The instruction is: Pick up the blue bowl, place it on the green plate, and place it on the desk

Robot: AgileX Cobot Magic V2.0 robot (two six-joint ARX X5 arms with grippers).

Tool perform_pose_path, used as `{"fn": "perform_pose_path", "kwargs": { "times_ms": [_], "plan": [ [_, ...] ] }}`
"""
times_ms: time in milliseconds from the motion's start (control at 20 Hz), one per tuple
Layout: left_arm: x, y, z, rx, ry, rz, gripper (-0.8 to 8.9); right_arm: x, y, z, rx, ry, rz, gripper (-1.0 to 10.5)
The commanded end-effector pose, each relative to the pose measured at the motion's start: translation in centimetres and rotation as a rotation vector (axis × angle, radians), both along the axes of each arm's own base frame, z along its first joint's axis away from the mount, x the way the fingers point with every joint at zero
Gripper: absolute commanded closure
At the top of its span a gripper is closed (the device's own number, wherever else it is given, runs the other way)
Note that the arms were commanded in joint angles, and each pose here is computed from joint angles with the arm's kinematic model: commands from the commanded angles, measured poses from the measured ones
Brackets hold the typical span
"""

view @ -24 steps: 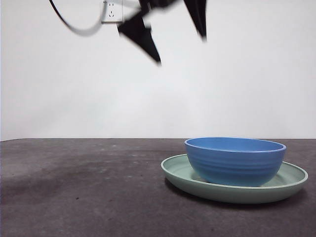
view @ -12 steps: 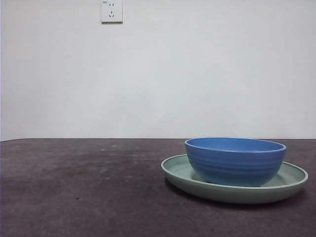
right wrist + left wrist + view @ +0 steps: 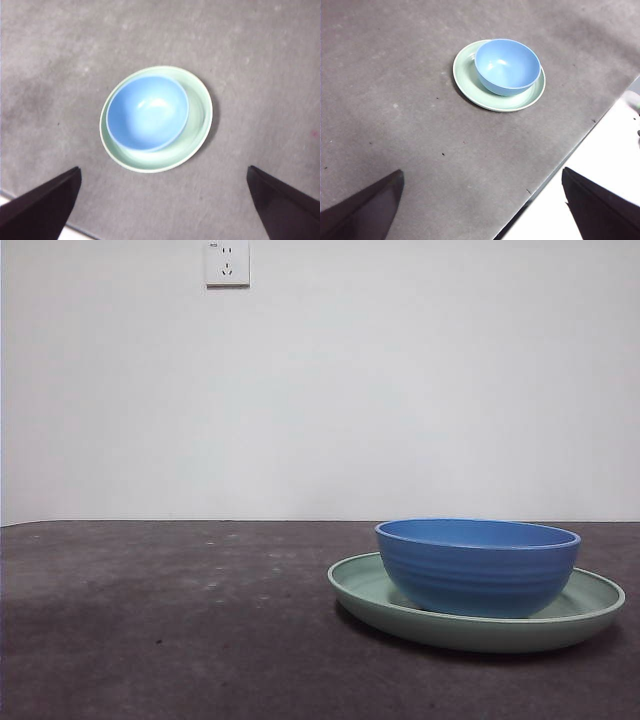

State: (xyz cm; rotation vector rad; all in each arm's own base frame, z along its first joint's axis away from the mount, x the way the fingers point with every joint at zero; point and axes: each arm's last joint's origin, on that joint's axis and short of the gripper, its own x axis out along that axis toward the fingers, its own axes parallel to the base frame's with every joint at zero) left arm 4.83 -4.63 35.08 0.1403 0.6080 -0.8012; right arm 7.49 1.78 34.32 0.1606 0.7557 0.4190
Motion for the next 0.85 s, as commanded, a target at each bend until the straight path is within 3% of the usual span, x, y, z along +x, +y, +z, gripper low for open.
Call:
{"fn": "perform_pose_path", "kwargs": {
  "times_ms": [50,350,600,850],
  "plan": [
    [-0.2,0.1,-0.2,-0.017,-0.012,-0.001,3.1,-0.1,0.0,0.5,0.009,0.004,-0.006,3.1],
    [-0.1,0.1,-0.1,-0.027,-0.025,-0.001,3.1,2.1,0.1,-1.2,-0.052,0.247,-0.056,3.6],
    [-0.1,0.0,0.0,-0.031,-0.029,-0.001,3.1,6.6,0.3,-3.0,-0.137,0.399,-0.104,3.6],
    [-0.1,0.0,-0.1,-0.029,-0.026,-0.001,3.13,11.8,0.8,-6.3,-0.165,0.56,-0.097,3.6]
  ]
}}
